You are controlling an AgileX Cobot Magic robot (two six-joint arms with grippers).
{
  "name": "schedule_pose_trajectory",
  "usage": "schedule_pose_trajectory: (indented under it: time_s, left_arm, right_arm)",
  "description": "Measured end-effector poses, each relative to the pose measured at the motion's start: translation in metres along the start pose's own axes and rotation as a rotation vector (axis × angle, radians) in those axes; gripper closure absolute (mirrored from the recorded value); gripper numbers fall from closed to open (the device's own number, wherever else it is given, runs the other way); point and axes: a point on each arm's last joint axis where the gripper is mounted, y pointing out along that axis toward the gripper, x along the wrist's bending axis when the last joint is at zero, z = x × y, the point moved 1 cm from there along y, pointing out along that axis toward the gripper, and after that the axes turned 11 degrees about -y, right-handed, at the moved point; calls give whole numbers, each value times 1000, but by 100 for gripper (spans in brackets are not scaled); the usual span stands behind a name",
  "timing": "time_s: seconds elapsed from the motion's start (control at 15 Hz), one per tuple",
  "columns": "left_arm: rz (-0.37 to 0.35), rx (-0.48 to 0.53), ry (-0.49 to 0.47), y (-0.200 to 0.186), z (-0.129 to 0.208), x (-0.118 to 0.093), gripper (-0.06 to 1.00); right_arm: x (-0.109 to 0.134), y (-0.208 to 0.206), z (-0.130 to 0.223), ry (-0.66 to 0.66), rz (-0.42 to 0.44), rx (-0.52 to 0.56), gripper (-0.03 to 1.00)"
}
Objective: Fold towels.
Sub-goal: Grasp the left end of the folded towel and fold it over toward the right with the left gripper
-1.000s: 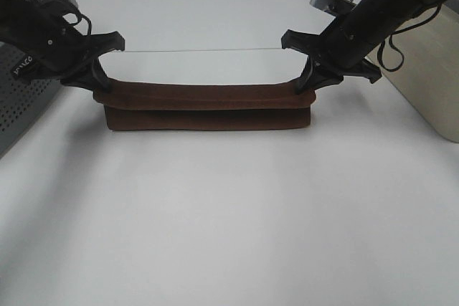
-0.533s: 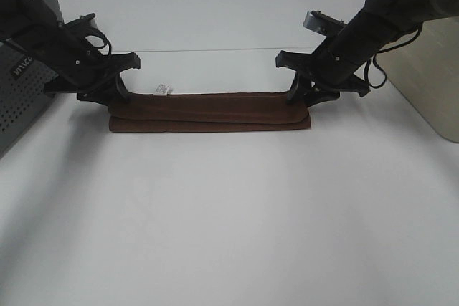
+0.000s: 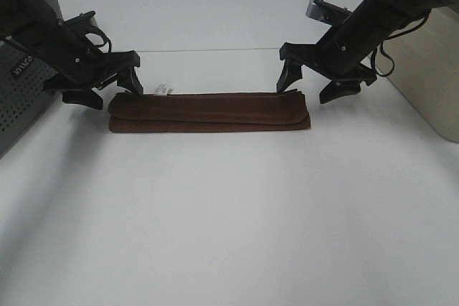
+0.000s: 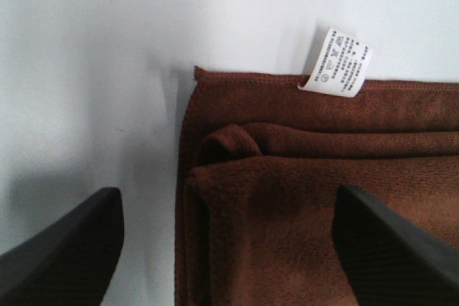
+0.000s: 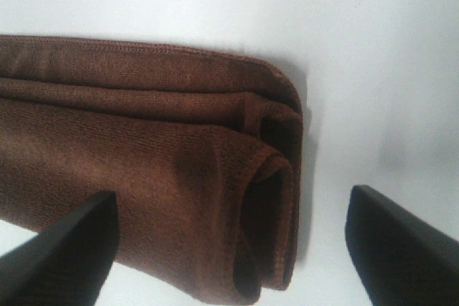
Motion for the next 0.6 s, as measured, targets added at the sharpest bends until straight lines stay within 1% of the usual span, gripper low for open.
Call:
schedule_pose_trajectory:
  time_s: [0.2,0.33,0.4,0.47,0.6]
  left_arm:
    - [-3,13,11,6,5,-3,19]
    - [-13,37,7,15,9,0,20]
    - [-9,39,0,16,9,0,22]
    - [-3,43,-13,17,10,0,27]
    - [-3,37,-20,21,10,2,43]
  right_arm:
    - [0,0,0,-2,1,3,16]
    - [0,0,0,-2,0,2,16]
    - [0,0,0,-2,0,3,16]
    - [0,0,0,-1,-1,4,16]
    - [0,0,0,-1,-1,5,16]
